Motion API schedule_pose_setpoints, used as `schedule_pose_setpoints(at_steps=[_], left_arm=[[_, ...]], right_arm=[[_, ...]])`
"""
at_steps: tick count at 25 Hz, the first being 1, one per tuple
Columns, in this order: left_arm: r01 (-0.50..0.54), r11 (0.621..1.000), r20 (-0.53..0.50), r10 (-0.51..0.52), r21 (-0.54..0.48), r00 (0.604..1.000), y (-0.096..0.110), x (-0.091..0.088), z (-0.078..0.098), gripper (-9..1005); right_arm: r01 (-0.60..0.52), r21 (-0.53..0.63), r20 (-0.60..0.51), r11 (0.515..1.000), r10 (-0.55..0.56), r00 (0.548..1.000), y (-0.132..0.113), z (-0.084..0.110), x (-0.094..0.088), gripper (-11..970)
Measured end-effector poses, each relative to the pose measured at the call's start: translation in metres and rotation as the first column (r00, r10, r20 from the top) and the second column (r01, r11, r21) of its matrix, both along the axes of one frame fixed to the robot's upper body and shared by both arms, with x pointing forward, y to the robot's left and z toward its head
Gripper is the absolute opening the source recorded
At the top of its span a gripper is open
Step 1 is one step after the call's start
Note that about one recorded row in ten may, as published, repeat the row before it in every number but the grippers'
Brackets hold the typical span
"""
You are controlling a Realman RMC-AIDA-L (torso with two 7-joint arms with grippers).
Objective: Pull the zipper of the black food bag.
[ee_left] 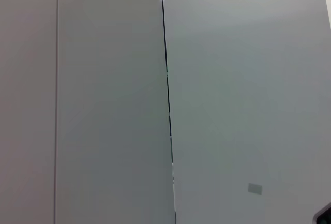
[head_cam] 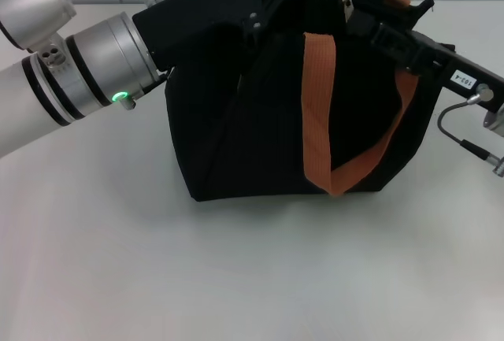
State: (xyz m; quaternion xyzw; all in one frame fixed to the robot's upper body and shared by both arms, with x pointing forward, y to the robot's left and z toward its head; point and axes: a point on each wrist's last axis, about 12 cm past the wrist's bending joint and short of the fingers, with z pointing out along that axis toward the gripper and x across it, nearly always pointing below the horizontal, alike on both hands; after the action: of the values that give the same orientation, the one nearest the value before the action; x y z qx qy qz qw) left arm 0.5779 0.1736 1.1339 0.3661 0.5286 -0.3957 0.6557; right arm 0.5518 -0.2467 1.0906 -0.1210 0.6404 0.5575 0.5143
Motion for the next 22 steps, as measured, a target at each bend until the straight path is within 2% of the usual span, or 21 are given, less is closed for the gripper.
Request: schedule_pose_setpoints(at_steps=[22], left_arm=[[-0.022, 1.0, 0.001, 0.022, 0.008, 1.0, 0.001, 0.003, 0.0, 120]], right_arm=[[0.038, -0.013, -0.039, 0.999, -0.039, 0.999, -0.021, 0.0, -0.005, -1]])
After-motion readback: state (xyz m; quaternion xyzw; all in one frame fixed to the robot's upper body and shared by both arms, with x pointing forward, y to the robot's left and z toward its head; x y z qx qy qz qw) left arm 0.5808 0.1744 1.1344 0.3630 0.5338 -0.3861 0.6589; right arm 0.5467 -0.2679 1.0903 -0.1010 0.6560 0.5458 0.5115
